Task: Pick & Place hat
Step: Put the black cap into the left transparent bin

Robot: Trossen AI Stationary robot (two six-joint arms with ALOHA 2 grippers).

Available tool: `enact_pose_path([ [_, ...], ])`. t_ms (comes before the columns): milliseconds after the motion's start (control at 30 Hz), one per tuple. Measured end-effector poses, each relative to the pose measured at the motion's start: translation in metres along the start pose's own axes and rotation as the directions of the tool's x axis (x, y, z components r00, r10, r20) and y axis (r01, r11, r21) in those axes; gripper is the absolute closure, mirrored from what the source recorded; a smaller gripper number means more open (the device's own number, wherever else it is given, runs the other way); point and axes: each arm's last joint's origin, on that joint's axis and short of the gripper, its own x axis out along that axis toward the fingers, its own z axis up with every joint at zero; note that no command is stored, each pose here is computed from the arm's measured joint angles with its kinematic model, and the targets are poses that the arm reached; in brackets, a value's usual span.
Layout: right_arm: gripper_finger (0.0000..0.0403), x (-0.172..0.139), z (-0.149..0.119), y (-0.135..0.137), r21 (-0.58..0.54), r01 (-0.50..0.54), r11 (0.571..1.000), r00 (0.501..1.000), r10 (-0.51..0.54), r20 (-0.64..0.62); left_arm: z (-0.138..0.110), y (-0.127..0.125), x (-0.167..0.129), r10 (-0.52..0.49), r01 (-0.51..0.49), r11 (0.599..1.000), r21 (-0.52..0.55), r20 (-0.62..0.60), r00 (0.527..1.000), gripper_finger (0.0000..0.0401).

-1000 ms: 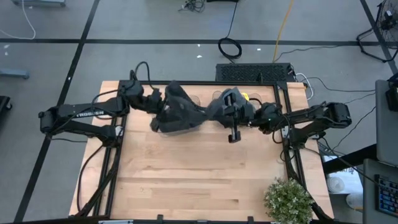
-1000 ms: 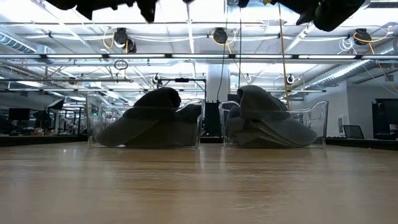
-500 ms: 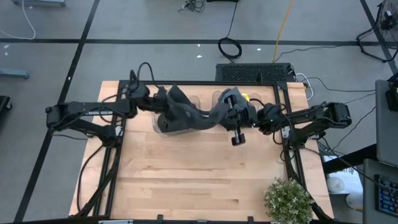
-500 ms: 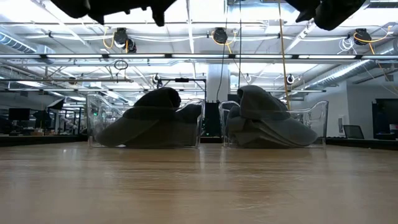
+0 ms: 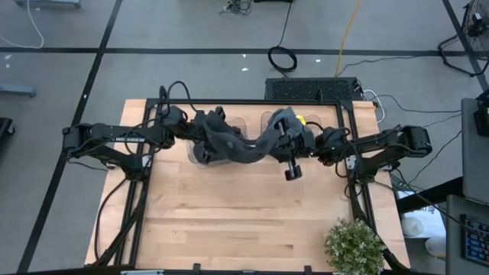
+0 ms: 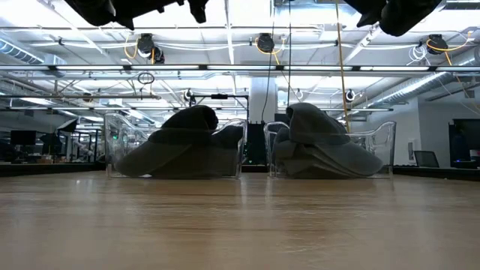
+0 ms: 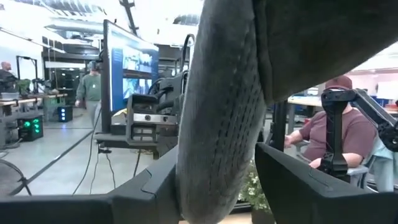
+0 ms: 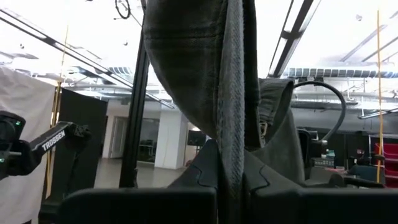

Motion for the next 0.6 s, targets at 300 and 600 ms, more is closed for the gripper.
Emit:
enact_pose_path([
  [300, 0.0398, 0.0, -0.001, -0.001, -0.024, 0.022, 0.999, 1.0, -0.022, -0.017, -0.002, -0.012, 0.005, -0.074, 0.074, 0.997, 0.01, -0.012, 0.997, 0.0304],
  [600, 0.0344, -0.002, -0.013, -0.007, -0.095, 0.149, 0.984, 0.976, -0.162, -0.143, 0.009, -0.007, -0.017, -0.024, 0.006, 0.99, -0.14, -0.126, 0.992, 0.0391],
])
